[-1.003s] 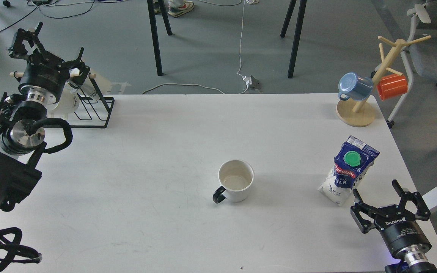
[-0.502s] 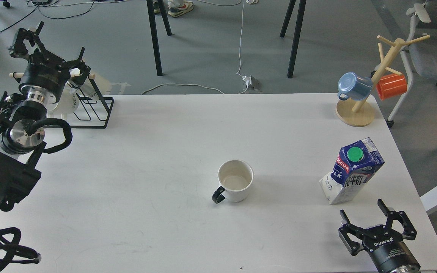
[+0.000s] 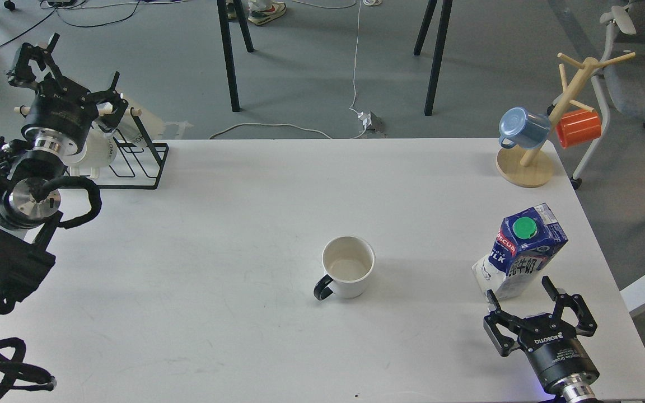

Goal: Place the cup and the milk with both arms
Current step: 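Grasp the blue-and-white milk carton with the right gripper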

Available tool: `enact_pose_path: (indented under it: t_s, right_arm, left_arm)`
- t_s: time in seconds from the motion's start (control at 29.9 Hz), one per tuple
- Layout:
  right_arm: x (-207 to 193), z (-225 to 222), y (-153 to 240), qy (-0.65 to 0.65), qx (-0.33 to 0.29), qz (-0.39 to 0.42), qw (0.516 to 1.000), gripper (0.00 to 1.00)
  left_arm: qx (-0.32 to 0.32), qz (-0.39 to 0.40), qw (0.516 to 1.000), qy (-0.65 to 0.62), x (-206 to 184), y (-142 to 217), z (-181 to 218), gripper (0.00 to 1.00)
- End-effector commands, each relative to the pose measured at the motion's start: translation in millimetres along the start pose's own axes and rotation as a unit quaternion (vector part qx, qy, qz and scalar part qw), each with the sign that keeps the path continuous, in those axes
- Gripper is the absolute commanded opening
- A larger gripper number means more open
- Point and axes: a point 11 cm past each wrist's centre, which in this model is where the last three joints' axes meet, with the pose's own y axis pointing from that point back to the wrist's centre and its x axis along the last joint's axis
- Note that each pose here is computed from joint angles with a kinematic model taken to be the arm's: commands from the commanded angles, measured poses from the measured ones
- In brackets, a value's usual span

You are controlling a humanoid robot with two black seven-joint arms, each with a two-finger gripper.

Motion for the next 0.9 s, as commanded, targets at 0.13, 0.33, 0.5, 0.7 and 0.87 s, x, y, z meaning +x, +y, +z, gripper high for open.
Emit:
enact_pose_path:
  t_s: [0.13, 0.33, 0.5, 0.7, 0.87]
  right_arm:
    - [-5, -12, -4, 0.003, 0.02, -0.008, 1.0, 0.99]
    - [-8, -14, -8, 0.002, 0.024, -0.014, 1.0, 0.99]
    - [-15, -13, -16, 0.003, 0.02, -0.025, 0.999, 0.99]
    - [-24, -13, -27, 0.006, 0.017, -0.041, 0.999, 0.99]
    - [-29, -13, -32, 0.008, 0.015, -0.049, 0.999, 0.99]
  left_arm:
    - [-0.003, 0.004, 1.0, -0.006, 5, 3, 5, 1.0]
    - [-0.002, 0.004, 1.0, -0.005, 5, 3, 4, 1.0]
    - [-0.002, 0.005, 1.0, -0.006, 6, 3, 5, 1.0]
    - [-0.003, -0.004, 1.0, -0.009, 6, 4, 9, 1.0]
    - [-0.003, -0.003, 1.0, -0.01, 8, 5, 10, 1.0]
